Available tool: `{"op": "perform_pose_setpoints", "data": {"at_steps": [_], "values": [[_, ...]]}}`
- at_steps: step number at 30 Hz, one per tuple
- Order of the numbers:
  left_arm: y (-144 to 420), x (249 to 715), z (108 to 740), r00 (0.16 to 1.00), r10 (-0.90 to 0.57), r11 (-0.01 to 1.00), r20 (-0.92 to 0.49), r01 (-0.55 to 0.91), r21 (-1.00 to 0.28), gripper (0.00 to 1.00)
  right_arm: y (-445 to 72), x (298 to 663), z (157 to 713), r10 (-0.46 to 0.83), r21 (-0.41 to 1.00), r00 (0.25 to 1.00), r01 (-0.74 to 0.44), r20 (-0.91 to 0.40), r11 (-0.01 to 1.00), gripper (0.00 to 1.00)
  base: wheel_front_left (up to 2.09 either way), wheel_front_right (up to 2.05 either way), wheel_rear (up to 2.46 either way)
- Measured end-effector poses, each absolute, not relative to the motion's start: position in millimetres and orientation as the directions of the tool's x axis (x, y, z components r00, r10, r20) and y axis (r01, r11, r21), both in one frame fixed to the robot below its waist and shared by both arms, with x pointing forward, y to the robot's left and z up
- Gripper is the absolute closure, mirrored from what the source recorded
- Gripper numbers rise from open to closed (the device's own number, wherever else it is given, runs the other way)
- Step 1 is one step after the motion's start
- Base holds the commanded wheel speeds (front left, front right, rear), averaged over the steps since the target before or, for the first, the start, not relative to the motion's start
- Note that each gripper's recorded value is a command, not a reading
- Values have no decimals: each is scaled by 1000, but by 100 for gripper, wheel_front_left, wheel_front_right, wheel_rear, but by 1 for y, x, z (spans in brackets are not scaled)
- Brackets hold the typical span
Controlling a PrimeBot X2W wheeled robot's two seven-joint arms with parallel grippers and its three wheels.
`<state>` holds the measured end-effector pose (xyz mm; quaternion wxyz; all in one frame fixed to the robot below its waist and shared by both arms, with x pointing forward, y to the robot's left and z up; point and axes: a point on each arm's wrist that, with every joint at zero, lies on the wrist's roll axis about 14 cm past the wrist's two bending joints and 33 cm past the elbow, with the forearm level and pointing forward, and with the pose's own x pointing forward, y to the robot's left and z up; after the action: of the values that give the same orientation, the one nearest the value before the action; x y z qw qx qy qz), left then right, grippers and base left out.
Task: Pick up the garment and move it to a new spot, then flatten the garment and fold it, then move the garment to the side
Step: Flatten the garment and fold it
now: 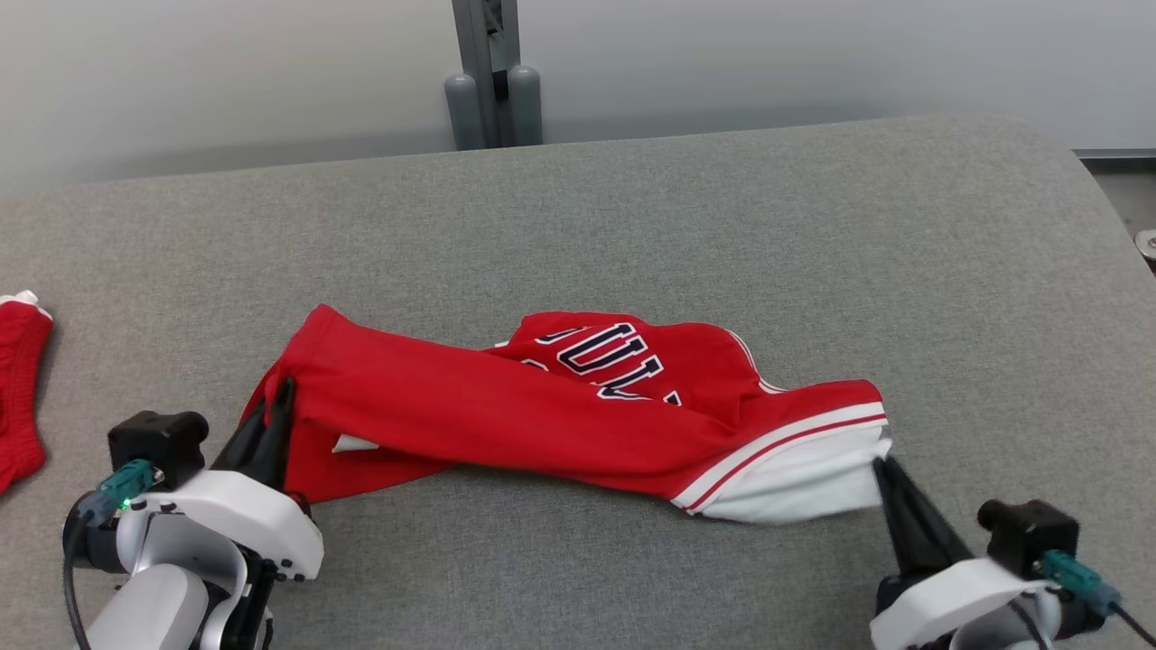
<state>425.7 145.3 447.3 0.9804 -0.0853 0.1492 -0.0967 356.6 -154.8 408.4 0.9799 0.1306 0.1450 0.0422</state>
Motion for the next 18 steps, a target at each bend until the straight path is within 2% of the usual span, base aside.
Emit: {"op": "perform_pose_setpoints", "data": {"at_steps": [4,8,13,18], "values": [[148,434,483,968,-192,971,-161,164,-173,100,-168,380,467,91,210,993,-75,-70,975,100,0,0,0],[149,438,527,984,-176,973,-31,169,-160,100,-172,395,540,85,163,983,-111,161,980,100,0,0,0],[141,435,584,973,-180,970,142,200,-135,100,-174,397,630,90,95,902,-142,422,985,100,0,0,0],[141,423,649,929,-170,972,330,213,-100,100,-163,386,700,144,-7,791,-174,595,985,100,0,0,0]]}}
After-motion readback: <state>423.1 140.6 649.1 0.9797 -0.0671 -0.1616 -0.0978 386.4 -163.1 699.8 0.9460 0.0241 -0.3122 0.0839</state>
